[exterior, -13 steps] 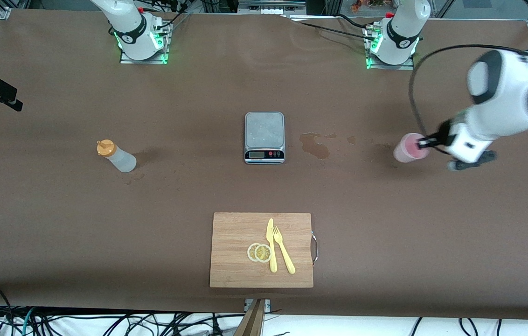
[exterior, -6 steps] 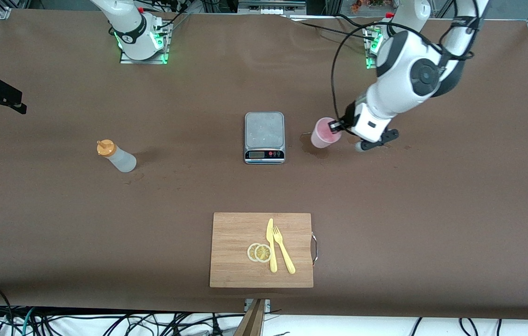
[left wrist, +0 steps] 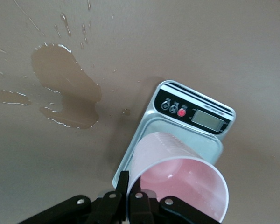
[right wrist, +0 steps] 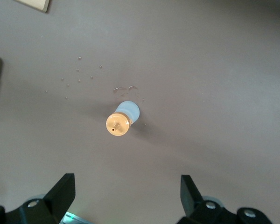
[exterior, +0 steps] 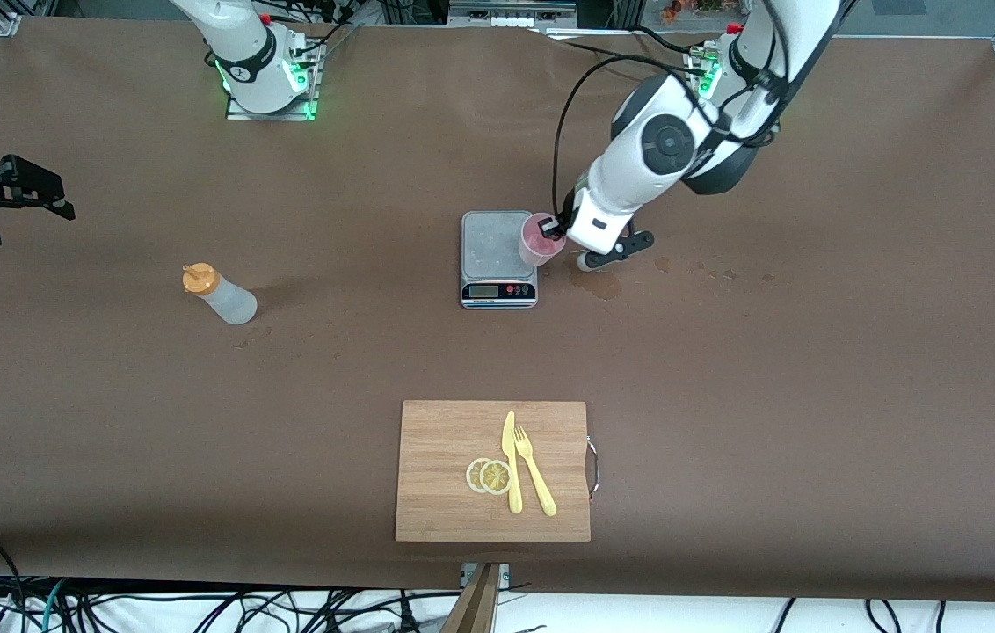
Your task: Add sauce to pink cup with both arms
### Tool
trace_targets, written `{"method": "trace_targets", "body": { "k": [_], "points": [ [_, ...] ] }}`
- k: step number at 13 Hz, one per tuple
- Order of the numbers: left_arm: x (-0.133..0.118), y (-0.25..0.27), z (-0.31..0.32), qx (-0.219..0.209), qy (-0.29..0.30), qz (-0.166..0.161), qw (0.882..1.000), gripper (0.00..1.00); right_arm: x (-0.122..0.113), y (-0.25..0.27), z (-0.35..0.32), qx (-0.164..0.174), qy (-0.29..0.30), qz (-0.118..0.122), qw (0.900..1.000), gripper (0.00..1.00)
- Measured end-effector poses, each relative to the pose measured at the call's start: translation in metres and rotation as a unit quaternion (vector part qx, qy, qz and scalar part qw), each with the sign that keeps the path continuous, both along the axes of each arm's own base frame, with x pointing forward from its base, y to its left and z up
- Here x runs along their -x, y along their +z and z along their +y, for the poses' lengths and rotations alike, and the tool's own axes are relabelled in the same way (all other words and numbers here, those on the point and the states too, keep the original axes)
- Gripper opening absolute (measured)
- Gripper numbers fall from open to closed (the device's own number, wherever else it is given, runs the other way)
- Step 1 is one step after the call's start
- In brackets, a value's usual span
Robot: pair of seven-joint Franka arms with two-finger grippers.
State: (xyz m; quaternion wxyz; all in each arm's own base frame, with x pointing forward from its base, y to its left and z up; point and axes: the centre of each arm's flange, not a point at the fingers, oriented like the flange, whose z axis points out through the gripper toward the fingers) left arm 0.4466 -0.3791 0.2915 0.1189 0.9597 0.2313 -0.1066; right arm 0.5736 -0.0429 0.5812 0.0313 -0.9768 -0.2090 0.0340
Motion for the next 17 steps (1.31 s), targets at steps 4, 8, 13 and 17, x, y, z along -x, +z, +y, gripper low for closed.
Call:
{"method": "trace_targets", "body": {
  "k": [4,8,13,17],
  "points": [
    [0.01,-0.03,-0.024,-0.006,0.02,0.006,1.0,0.04,0.001,-0.019,-0.033,-0.041,0.064,0.009,0.997,1.0],
    [0.02,-0.033,-0.052,0.0,0.027,0.019,0.999,0.04,0.013,-0.039,-0.078,-0.078,0.105,0.014,0.991,1.0],
    [0.025,-0.033,-0.062,-0.003,0.042,0.025,0.999,0.31,0.035,-0.094,-0.122,-0.174,0.169,0.001,0.97,1.0],
    [0.023,0.006,-0.066,-0.027,0.033,0.037,0.998,0.75,0.045,-0.155,-0.139,-0.249,0.262,-0.026,0.932,1.0]
  ]
}}
